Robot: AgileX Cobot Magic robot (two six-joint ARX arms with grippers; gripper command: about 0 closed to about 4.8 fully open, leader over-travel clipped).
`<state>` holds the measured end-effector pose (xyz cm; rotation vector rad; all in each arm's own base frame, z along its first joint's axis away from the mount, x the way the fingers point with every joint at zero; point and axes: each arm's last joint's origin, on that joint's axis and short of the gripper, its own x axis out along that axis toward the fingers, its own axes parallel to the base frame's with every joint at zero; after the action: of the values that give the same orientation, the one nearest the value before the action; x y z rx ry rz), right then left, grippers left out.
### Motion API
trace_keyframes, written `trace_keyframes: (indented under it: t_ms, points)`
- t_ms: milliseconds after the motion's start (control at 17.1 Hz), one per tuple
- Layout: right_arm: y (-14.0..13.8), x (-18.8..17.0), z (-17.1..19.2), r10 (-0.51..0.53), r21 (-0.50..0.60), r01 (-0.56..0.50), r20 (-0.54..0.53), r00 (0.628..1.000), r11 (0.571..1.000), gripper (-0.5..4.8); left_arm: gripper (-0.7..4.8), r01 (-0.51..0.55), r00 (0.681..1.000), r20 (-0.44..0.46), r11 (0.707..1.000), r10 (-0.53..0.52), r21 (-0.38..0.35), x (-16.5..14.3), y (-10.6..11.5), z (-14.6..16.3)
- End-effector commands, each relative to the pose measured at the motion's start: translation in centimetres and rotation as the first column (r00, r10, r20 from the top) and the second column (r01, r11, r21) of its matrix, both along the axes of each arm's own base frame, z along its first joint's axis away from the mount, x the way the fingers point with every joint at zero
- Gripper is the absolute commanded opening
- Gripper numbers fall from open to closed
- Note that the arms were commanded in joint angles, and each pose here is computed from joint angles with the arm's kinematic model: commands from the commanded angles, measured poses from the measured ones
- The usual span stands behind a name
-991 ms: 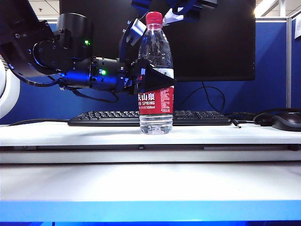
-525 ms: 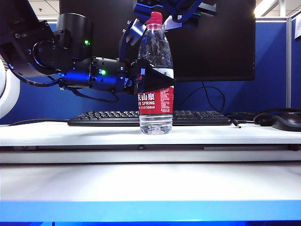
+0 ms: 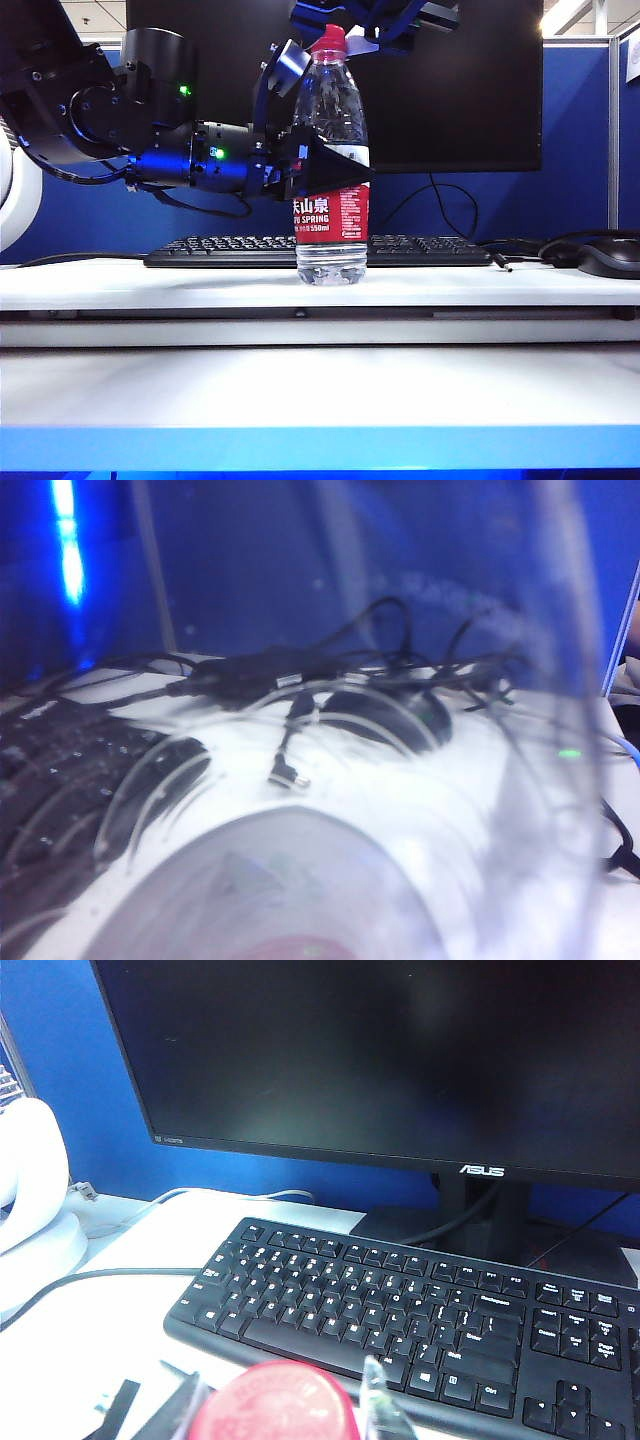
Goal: Unscrew the cap from the plastic bottle on the table.
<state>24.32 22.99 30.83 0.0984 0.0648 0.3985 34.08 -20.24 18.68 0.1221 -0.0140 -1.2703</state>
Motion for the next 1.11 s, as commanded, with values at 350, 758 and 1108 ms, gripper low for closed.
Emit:
trace_keyframes:
  t_ms: [350, 758, 1108]
  points:
    - [-0.1, 0.1, 0.5, 0.069, -0.008, -0.069, 0.029, 0.997, 0.998, 0.43, 2.36, 0.007, 1.0, -0.012, 1.0, -0.007, 0.006, 0.0, 0.0, -0.2]
    - [-3.4, 2.9, 0.5, 0.406, -0.001, -0.406, 0.025, 0.913, 0.914, 0.43, 2.36, 0.007, 1.0, -0.016, 1.0, -0.007, 0.009, 0.0, 0.0, -0.2]
    - [-6.9, 4.3, 0.7, 0.728, 0.007, -0.728, 0.033, 0.685, 0.685, 0.4, 2.36, 0.008, 1.0, -0.014, 1.0, -0.007, 0.01, 0.0, 0.0, -0.2]
